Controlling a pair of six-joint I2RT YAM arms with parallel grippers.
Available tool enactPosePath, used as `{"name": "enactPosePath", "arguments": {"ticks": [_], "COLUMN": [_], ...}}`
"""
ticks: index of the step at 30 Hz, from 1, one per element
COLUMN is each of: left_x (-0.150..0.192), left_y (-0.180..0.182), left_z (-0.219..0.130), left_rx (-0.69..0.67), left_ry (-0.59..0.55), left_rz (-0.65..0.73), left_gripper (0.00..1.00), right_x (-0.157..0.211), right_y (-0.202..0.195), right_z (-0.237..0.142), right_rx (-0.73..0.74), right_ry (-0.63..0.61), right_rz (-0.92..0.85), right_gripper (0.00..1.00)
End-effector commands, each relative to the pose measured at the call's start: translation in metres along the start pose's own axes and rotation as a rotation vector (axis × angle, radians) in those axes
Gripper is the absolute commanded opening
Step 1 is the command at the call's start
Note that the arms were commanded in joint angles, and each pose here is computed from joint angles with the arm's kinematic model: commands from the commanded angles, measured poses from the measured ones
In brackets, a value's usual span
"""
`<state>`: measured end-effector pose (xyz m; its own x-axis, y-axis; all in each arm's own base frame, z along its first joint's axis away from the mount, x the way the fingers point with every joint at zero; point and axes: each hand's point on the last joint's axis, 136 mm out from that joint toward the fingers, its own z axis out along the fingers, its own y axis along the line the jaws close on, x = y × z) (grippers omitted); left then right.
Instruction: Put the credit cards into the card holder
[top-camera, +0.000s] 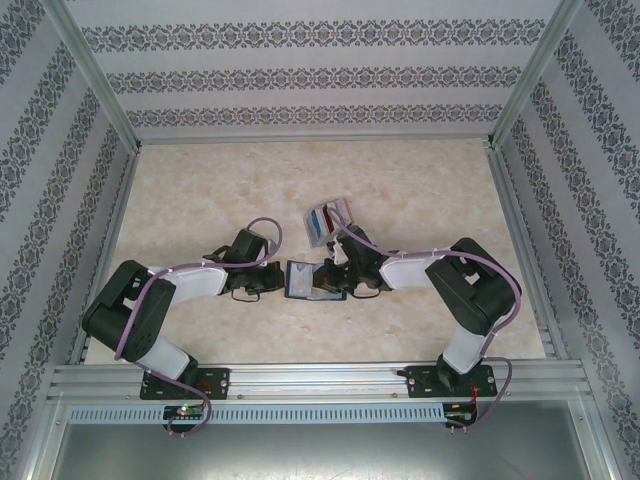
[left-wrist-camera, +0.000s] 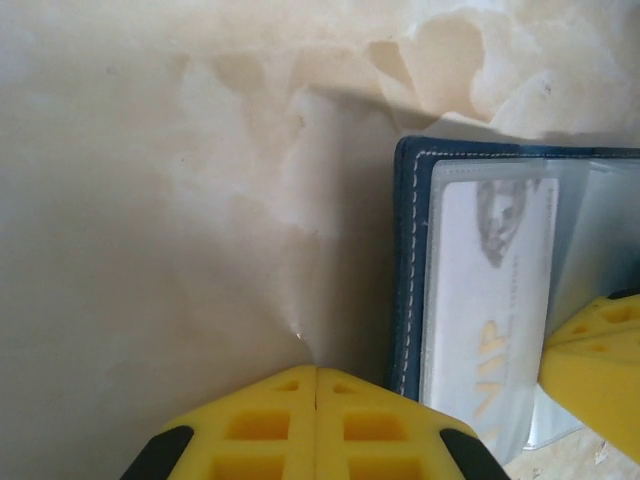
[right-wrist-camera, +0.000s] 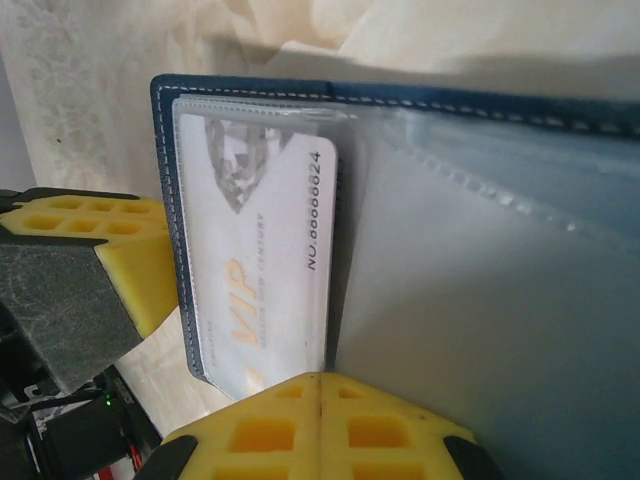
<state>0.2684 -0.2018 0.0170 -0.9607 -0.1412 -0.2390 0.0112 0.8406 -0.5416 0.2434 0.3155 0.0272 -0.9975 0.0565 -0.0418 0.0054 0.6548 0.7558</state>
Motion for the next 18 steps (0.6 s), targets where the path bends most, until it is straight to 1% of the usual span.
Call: {"name": "enactPosePath", "arguments": {"ticks": [1, 6, 8, 10, 13, 17, 18], "left_x": [0.005, 0.004, 0.003, 0.002, 0.000, -0.005, -0.006], "left_y": [-0.004, -0.004, -0.005, -0.004, 0.000, -0.001, -0.001], "left_z": [0.007, 0.006, 0.005, 0.002, -0.004, -0.015, -0.016], "left_rx": [0.007, 0.001, -0.002, -0.009, -0.043, -0.046, -0.047], "left_ry": [0.025, 0.022, 0.024, 0.013, -0.003, -0.055, -0.059], "left_rz": [0.003, 0.006, 0.001, -0.003, -0.006, -0.015, -0.011], "left_gripper": [0.06, 0.06, 0.08, 0.10, 0.11, 0.11, 0.12], "right_x": [-0.003, 0.001, 0.000, -0.002, -0.006, -0.005, -0.005], "right_y": [0.016, 0.022, 0.023, 0.024, 0.018, 0.012, 0.010], "right_z": [0.009, 0.009, 0.005, -0.001, -0.012, -0.027, -0.031], "right_rx": [-0.045, -0.055, -0.054, -0.041, 0.010, 0.066, 0.082], "right_ry": [0.015, 0.040, 0.031, 0.012, -0.020, -0.065, -0.077], "right_rz": [-0.028, -0.074, -0.082, -0.099, -0.117, -0.134, -0.138], "right_gripper": [0.00, 0.00, 0.04, 0.06, 0.14, 0.29, 0.31]}}
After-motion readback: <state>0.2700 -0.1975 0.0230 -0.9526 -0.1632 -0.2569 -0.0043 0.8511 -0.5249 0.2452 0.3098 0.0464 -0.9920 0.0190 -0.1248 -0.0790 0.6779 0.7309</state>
